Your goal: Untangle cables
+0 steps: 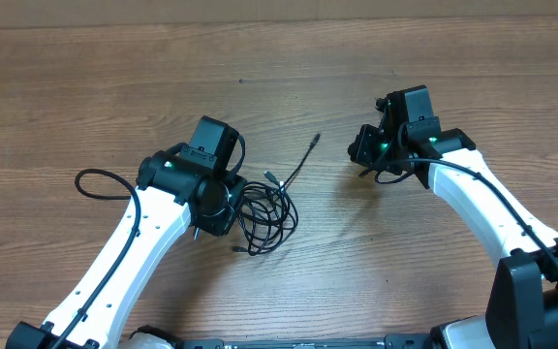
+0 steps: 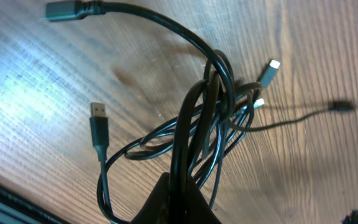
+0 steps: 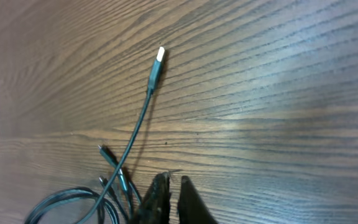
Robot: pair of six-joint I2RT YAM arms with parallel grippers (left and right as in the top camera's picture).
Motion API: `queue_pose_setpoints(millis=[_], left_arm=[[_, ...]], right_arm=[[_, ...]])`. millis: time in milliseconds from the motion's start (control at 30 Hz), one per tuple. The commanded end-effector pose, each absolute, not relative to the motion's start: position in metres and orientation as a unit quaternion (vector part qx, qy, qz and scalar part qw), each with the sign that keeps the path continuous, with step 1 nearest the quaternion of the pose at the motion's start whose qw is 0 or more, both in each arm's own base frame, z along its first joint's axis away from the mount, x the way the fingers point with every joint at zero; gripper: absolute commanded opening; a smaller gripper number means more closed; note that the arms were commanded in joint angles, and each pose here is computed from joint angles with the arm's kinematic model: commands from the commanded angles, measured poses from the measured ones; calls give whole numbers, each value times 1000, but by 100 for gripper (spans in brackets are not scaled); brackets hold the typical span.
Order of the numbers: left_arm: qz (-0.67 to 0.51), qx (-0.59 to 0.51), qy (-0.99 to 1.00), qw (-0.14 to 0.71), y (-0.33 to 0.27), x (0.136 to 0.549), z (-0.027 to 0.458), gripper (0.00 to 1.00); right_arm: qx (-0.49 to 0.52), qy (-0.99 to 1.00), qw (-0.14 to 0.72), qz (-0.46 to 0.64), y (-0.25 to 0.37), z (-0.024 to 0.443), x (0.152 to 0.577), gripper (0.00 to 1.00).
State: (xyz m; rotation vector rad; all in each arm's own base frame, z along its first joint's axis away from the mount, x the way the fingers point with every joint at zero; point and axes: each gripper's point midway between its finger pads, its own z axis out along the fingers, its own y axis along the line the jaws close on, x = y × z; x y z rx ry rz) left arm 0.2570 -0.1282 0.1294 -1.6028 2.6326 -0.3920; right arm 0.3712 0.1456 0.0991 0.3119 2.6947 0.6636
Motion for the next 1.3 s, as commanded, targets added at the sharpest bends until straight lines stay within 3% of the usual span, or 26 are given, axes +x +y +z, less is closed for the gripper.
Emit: queue_pose_setpoints(millis=[0,167,300,533,733,1033,1267], left_arm=[[-126,-433,891,49,-126,266,129,4],[-134,-269,949,92,-131,278,133,4],[-154,-113,976,109,-144,281,137,4],[-267,116,947,134,-191,276,165,4],[-267,161,934,173,-195,287,194,4],[-263,220,912,226,-197,292,257,4],[-303,248,893,224,-209,283,272,4]], right_arm=[[80,946,204,239,149,118,379,15],[-39,933,218,283,171,129,373,50],[-155,901,232,333,193,142,362,66],[-339,795,270,424,225,173,333,71],[-419,710,300,480,238,196,312,72],[-449,679,323,483,241,203,310,72],[-487,637,357,479,243,211,309,69]])
